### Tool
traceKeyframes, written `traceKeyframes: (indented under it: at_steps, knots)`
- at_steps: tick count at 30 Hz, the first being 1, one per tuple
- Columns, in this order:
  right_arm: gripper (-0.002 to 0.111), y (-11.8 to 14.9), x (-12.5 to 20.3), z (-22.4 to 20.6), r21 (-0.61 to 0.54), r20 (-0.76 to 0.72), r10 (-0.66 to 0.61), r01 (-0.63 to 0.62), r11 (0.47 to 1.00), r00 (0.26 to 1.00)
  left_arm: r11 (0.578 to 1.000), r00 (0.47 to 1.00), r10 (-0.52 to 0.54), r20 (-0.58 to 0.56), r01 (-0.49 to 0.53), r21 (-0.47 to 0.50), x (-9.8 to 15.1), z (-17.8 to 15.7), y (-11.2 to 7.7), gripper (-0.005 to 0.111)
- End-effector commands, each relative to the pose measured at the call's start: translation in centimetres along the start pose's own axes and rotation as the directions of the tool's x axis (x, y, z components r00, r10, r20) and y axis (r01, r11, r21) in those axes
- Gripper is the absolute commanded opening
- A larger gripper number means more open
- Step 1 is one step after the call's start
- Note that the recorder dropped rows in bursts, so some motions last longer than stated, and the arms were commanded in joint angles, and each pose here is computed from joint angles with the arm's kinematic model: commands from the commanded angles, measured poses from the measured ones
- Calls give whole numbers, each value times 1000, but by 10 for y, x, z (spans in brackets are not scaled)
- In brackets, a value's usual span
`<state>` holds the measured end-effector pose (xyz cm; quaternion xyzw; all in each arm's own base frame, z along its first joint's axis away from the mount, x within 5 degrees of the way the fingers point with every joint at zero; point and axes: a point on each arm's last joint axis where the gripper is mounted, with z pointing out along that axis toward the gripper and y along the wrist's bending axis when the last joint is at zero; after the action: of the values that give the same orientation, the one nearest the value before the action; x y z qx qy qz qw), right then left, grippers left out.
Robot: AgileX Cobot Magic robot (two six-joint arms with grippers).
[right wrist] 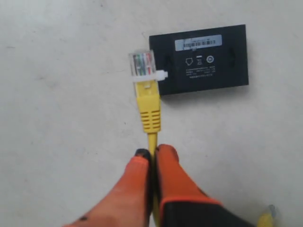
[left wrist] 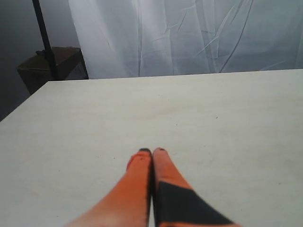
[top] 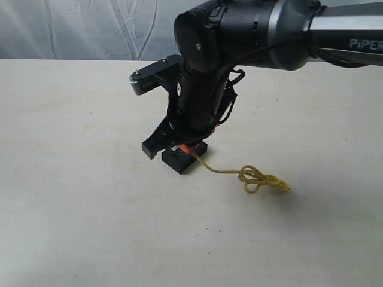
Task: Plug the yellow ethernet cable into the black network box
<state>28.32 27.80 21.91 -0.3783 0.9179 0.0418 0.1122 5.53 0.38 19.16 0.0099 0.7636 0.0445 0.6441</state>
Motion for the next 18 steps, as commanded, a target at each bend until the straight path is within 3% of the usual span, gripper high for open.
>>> traceKeyframes:
  at_steps: [1, 6, 12, 18]
  knots:
    - [-1, -23, 12, 3, -4, -7, 64, -64, 998, 998, 1000, 999, 27, 20, -27, -9, 0, 0, 1, 0]
    - [-1, -46, 25, -3, -60, 16, 97, -96, 994, 995, 1000, 982, 31, 185, -29, -11, -15, -2, 0, 0]
    - [-1, -67, 46, -7, -48, 90, 127, -124, 991, 988, 999, 887, 52, 459, -49, -18, -40, -10, -1, 0]
    - [-1, -69, 45, -3, -19, 171, 81, -79, 997, 982, 999, 833, 48, 552, -46, -17, -49, -15, -1, 0]
